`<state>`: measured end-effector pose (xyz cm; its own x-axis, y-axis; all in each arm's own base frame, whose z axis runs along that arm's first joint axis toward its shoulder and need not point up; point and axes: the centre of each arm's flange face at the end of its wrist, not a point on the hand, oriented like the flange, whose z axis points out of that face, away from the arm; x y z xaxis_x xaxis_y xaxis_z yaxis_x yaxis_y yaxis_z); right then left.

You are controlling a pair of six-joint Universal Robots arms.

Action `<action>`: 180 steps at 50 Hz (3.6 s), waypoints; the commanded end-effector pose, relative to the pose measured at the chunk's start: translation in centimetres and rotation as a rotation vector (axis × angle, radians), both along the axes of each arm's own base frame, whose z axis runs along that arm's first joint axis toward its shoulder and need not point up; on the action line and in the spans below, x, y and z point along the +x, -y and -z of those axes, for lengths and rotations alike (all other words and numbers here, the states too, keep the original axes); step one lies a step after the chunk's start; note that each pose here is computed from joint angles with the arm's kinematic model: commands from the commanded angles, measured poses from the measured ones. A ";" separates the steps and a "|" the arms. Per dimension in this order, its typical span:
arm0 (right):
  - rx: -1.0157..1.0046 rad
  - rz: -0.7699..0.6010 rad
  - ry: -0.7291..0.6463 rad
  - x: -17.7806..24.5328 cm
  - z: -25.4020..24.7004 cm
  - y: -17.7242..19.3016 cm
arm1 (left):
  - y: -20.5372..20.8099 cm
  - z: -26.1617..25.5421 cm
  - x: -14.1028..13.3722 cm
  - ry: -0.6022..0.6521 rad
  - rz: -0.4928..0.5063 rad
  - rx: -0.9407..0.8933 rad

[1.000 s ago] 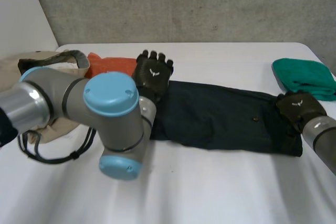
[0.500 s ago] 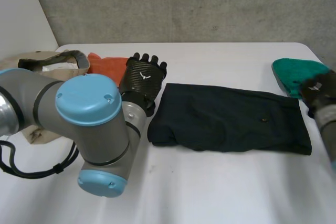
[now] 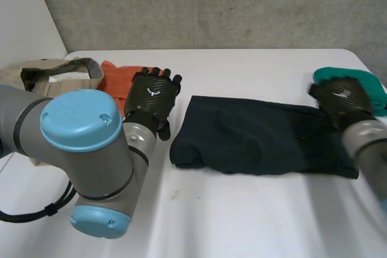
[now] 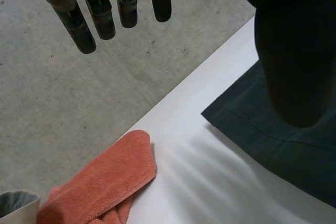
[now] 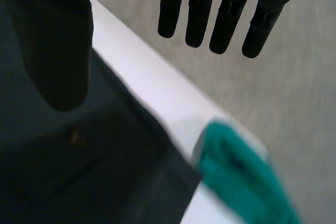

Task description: Fold the laundry.

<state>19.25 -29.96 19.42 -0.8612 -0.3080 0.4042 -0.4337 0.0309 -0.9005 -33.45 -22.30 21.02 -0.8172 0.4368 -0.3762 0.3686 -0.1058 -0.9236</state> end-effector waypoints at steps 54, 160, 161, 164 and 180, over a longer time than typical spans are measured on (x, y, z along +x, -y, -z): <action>-0.260 -0.754 -0.298 13.3 4.4 -8.7 | -0.4 -2.1 0.5 -0.075 0.002 -0.026; -0.070 -0.379 -0.043 9.4 8.1 -0.5 | -3.5 -3.6 -3.1 -0.111 0.278 0.303; -0.094 -0.375 -0.032 9.6 7.4 0.2 | -3.6 -3.6 -3.1 -0.112 0.279 0.301; -0.157 -0.364 -0.012 9.8 5.5 1.6 | -3.6 -4.0 -3.1 -0.117 0.281 0.294; -0.519 -0.200 0.212 3.9 -8.3 11.7 | -4.0 -6.8 -3.4 -0.182 0.312 0.198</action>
<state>27.15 -37.67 23.12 -0.8134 -0.3757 0.4441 -0.2658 -0.4390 -0.8583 -36.71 -18.53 26.86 -0.6806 0.7230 -0.1185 0.2055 0.0332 -0.9781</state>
